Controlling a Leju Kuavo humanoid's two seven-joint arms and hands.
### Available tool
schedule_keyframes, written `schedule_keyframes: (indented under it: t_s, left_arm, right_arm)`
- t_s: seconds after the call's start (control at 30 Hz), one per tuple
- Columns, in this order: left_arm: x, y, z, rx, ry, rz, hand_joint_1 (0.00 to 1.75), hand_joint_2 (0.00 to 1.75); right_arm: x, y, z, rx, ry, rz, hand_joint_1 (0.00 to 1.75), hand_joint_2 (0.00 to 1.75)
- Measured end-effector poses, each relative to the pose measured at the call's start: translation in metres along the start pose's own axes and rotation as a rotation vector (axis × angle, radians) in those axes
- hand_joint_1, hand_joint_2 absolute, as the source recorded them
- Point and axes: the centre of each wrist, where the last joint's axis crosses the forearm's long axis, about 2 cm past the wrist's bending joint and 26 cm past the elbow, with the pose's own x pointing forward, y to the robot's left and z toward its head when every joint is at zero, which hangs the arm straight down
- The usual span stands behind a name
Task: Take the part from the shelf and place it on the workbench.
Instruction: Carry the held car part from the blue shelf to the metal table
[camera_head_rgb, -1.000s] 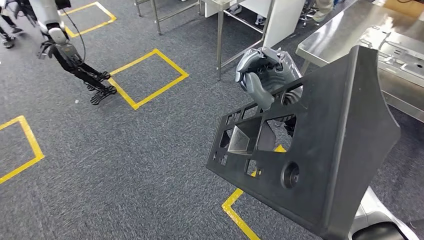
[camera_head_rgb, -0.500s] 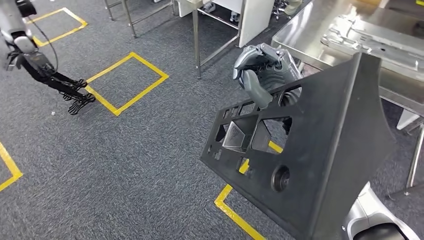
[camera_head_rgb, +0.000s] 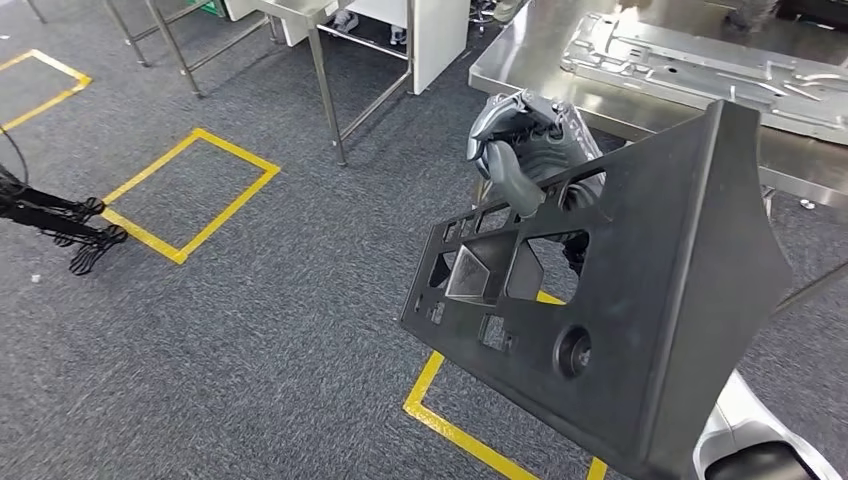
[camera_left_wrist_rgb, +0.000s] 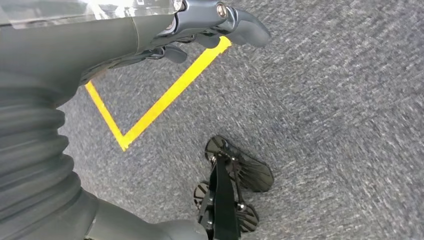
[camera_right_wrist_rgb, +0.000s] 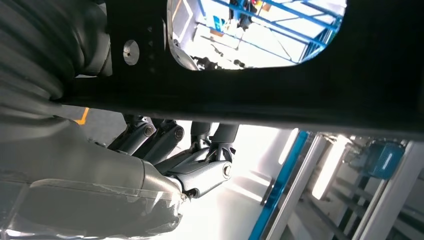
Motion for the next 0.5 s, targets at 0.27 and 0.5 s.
schedule_keyframes:
  t_s: [0.27, 0.5]
  left_arm:
    - [0.003, -0.001, -0.001, -0.013, 0.025, 0.001, 0.00, 1.75]
    - [0.004, -0.001, -0.002, -0.052, 0.021, -0.018, 0.00, 1.75]
  right_arm:
    - [0.003, -0.011, -0.008, -0.016, 0.002, -0.013, 1.75, 1.75]
    - [0.002, -0.014, -0.008, -0.019, 0.004, -0.019, 1.75, 1.75]
